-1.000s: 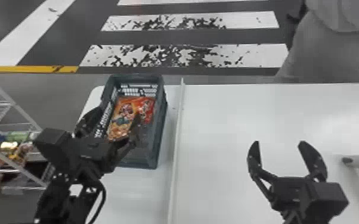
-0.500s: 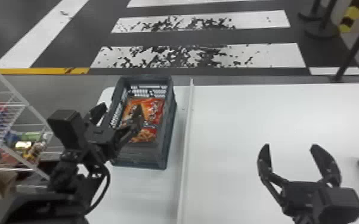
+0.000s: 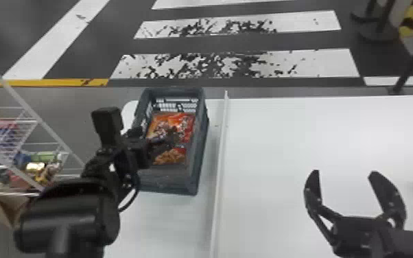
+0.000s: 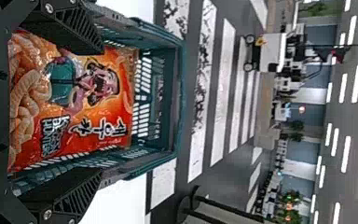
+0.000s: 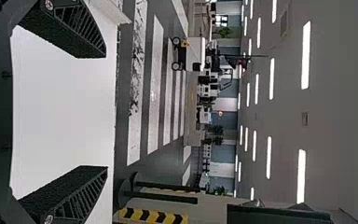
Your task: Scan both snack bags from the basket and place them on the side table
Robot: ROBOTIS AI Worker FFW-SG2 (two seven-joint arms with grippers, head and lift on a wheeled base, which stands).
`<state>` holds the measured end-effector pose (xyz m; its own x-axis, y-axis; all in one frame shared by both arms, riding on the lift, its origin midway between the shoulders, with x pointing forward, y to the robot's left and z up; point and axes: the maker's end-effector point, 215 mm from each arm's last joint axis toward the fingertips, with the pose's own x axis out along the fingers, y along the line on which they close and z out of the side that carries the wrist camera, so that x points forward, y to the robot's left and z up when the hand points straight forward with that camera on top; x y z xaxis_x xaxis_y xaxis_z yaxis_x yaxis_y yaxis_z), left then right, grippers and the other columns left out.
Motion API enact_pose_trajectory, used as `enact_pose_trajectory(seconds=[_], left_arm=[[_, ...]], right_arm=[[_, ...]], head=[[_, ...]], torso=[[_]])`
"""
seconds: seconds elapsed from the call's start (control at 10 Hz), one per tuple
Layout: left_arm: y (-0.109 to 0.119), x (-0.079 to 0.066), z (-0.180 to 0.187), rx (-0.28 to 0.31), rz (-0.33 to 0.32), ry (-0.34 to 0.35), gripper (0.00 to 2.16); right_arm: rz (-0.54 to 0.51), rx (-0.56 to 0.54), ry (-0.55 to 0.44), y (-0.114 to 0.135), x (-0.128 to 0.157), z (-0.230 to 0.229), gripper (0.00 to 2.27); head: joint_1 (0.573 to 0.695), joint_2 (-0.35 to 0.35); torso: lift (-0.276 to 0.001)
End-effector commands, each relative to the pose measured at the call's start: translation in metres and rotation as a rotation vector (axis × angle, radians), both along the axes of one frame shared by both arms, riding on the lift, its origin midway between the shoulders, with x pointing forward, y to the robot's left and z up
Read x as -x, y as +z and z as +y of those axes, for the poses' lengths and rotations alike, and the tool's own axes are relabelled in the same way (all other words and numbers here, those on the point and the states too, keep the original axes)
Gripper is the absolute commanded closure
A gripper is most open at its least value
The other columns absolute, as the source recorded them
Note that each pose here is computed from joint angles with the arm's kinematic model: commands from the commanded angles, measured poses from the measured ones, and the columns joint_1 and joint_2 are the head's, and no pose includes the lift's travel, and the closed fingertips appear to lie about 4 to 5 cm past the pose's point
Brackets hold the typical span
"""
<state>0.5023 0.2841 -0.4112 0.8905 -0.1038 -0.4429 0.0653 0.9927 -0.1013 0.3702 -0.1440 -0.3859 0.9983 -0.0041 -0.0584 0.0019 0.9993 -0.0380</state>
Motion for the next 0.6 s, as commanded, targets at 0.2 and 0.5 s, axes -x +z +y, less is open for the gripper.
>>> enact_pose_trajectory(seconds=[0.2,0.5], left_arm=[[-0.027,-0.035,0.001,0.022,0.108,-0.01,0.1],[-0.046,-0.062,-0.002,0.046,0.195,-0.042,0.1]], right_arm=[[0.0,0.024,0.009,-0.003,0.006,0.007,0.07],[0.004,0.046,0.017,-0.006,0.007,0.009,0.07]], head=[[0.695,0.178],[0.695,0.181]], torso=[[-0.075],[-0.075]])
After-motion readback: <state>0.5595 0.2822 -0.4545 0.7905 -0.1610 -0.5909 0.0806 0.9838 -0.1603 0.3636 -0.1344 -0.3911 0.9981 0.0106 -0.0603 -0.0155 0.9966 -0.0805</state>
